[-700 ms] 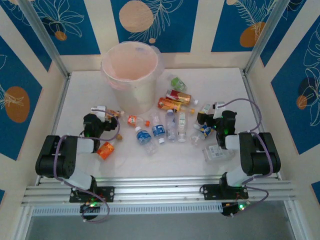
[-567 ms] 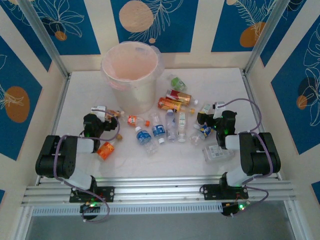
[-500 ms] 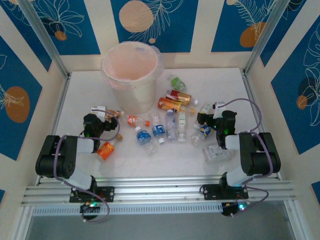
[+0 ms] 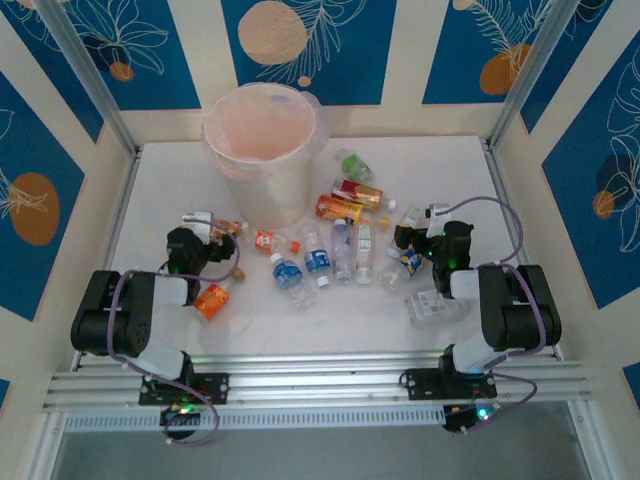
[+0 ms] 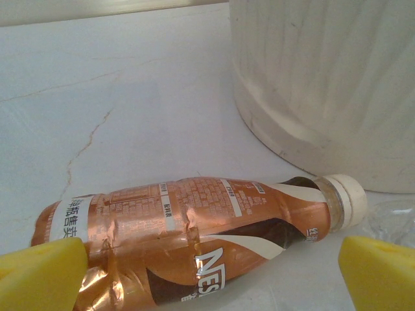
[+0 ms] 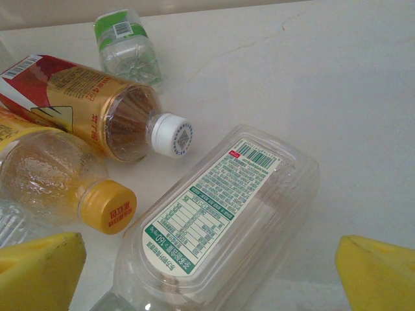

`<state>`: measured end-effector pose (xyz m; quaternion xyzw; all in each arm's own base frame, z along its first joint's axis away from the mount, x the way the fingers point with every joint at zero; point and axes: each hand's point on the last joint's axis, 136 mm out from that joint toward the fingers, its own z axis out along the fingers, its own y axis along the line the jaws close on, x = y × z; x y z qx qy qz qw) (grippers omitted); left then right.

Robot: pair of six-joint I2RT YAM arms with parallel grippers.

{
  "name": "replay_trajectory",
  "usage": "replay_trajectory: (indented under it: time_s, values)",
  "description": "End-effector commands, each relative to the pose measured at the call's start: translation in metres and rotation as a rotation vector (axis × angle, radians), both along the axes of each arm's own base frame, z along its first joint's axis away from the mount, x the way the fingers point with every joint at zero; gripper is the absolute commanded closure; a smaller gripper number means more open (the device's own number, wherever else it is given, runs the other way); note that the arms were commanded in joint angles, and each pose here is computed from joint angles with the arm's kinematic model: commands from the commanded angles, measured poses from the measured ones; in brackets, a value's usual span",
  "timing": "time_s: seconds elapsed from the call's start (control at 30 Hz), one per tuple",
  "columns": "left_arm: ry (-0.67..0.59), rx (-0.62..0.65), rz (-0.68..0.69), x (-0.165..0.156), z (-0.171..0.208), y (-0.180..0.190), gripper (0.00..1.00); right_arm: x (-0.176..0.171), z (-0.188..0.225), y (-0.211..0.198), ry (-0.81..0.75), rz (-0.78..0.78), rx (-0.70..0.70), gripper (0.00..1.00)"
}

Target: Put the plastic bottles in the bin

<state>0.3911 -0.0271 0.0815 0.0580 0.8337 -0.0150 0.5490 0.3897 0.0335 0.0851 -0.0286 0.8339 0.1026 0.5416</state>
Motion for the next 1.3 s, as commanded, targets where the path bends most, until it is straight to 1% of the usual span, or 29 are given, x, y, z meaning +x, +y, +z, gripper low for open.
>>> replay_trajectory:
  time_s: [0.0,0.47,0.57,0.9,1.13,1.27]
  values:
    - [-0.018,0.011,-0.012,0.005,0.007,-0.002,0.01,0.006,0.009,-0.001,-0.025,-0.003,0.01,0.01]
    - [-0.019,0.009,-0.011,0.005,0.007,-0.002,0.0,0.005,0.01,-0.001,-0.029,-0.001,0.01,0.01]
    - [-0.013,0.009,0.009,0.006,0.009,0.001,0.0,0.006,0.012,0.003,-0.024,0.024,0.012,0.01]
    - [-0.013,0.01,0.135,0.001,0.044,0.023,0.01,0.001,0.038,-0.01,0.012,-0.05,-0.015,0.01]
    - [-0.029,0.002,0.213,-0.005,0.073,0.035,0.0,-0.015,0.071,-0.022,-0.004,-0.123,-0.024,0.01]
    - [-0.04,-0.043,0.25,-0.012,0.091,0.038,0.01,-0.027,0.091,-0.026,-0.013,-0.165,0.0,0.01]
